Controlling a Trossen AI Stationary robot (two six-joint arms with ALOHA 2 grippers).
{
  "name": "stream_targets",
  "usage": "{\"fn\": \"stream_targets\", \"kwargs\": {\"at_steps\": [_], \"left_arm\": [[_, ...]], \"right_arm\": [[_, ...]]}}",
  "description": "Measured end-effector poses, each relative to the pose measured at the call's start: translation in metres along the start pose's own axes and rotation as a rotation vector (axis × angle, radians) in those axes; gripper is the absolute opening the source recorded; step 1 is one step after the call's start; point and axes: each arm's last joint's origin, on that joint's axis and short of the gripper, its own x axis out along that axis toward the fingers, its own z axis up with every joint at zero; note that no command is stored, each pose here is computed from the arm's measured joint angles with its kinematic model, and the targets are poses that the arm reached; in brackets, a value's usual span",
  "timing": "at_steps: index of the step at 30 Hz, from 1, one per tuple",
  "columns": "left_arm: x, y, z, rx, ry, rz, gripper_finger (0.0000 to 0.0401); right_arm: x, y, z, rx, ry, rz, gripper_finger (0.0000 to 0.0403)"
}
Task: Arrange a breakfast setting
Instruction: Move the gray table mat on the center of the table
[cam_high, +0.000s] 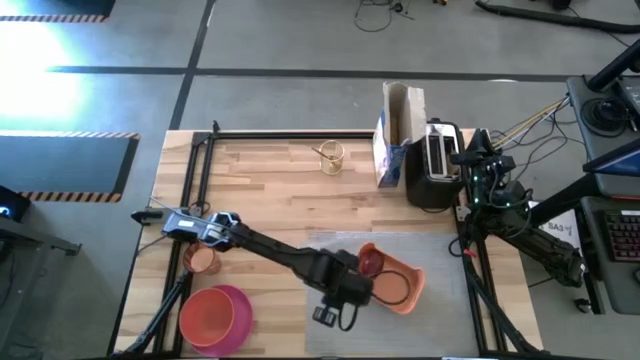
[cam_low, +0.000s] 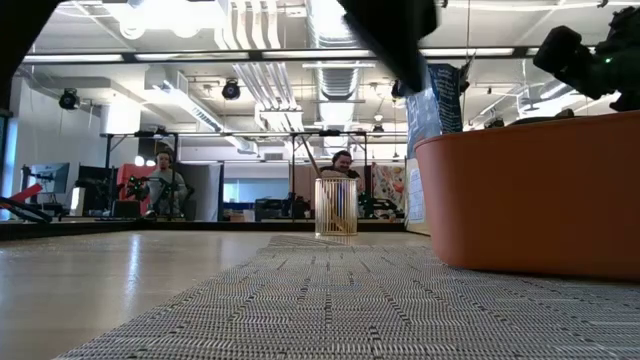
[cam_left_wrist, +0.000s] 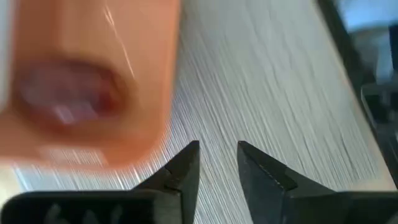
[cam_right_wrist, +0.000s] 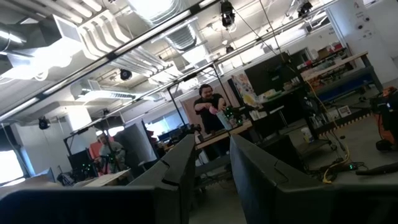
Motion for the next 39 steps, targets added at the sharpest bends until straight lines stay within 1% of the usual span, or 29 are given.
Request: {"fn": "stream_targets", "kwargs": {"at_steps": [3,7,11,16,22,27,31,36,39], "left_arm": [[0.004,-0.011,-0.009,-0.028,0.094,0.01,0.0051],[0.016,-0.019,-0.018,-0.021,0.157,0.049,0.0009],[0.031,-0.015,-0.023,-0.017,0.169,0.051,0.0004],[0.059,-0.01,-0.033,0.004,0.162,0.041,0.0002],[0.063,-0.007,-0.045,0.009,0.047,0.026,0.0001],[0.079,-0.005,-0.067,0.041,-0.052,0.027,0.0001],[0.087,-0.004,-0.081,0.053,-0.16,0.025,0.0001],[0.093,-0.004,-0.096,0.017,-0.232,0.023,0.0001],[0.095,-0.004,-0.105,-0.01,-0.238,0.021,0.0001]], "right_arm": [[0.0,0.0,0.0,0.0,0.0,0.0,0.0091],[0.0,0.0,0.0,0.0,0.0,0.0,0.0091],[0.0,0.0,0.0,0.0,0.0,0.0,0.0091],[0.0,0.0,0.0,0.0,0.0,0.0,0.0091],[0.0,0.0,0.0,0.001,0.0,-0.001,0.0091],[0.0,0.0,0.0,0.0,0.0,-0.001,0.0091],[0.0,0.0,0.0,0.0,0.0,0.0,0.0091],[0.0,0.0,0.0,0.0,0.0,0.0,0.0091],[0.0,0.0,0.0,0.0,0.0,0.0,0.0091]]}}
